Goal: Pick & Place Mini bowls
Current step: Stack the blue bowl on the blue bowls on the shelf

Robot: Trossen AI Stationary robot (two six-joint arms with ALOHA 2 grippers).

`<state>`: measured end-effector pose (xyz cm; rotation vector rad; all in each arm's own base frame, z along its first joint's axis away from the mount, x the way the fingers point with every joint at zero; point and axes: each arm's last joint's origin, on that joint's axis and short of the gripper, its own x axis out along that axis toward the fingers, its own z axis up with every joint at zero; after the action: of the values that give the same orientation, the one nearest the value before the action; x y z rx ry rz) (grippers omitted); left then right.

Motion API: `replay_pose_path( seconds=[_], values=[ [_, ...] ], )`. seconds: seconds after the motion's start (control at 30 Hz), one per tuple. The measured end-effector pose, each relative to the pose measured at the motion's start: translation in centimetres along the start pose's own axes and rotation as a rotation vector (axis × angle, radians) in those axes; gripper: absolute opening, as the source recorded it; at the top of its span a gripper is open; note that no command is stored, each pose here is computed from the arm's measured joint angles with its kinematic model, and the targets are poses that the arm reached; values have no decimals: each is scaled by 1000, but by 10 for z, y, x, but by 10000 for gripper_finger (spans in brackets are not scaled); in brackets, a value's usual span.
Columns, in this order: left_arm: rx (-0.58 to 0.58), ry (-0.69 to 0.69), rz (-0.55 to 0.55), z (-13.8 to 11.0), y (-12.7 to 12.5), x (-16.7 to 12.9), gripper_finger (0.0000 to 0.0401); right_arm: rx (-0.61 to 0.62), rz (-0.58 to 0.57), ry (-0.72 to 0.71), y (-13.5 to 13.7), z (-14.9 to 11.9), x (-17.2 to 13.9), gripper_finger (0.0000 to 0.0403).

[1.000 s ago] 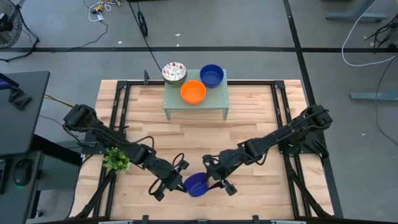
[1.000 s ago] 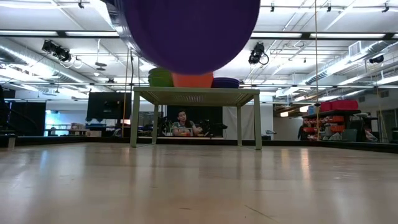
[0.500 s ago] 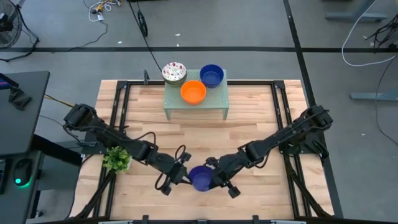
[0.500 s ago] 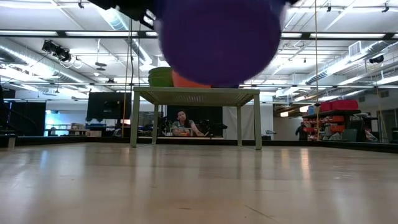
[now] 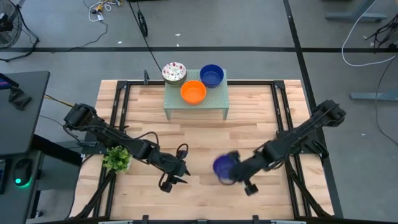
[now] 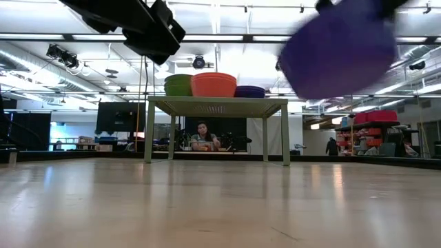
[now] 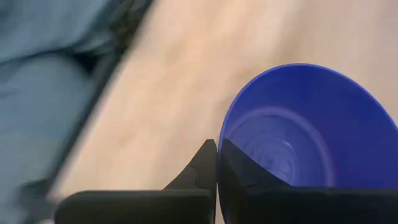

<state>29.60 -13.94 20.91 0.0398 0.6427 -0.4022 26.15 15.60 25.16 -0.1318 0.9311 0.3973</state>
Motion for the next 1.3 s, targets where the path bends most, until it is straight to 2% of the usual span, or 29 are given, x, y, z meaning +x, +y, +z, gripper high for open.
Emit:
replay_pose_path(
  seconds=[0.17,0.33,0.6,0.8,1.03,1.13,1.3],
  values=[
    [9,-7,63,0,-1,0,159,-1,-309,-219,-36,14,-56,7],
    [11,-20,146,1,2,0,156,65,-505,-316,-97,32,-100,3],
    [18,-30,187,1,4,0,156,120,-630,-327,-207,54,-137,3],
    [18,-32,187,2,4,0,156,183,-684,-249,-276,51,-131,4],
    [21,-31,185,1,3,0,156,268,-694,-141,-310,28,-122,7],
    [20,-31,182,1,2,0,156,329,-693,-133,-314,23,-124,7],
    [19,-31,180,1,1,0,156,356,-690,-134,-315,20,-122,8]
  ],
)
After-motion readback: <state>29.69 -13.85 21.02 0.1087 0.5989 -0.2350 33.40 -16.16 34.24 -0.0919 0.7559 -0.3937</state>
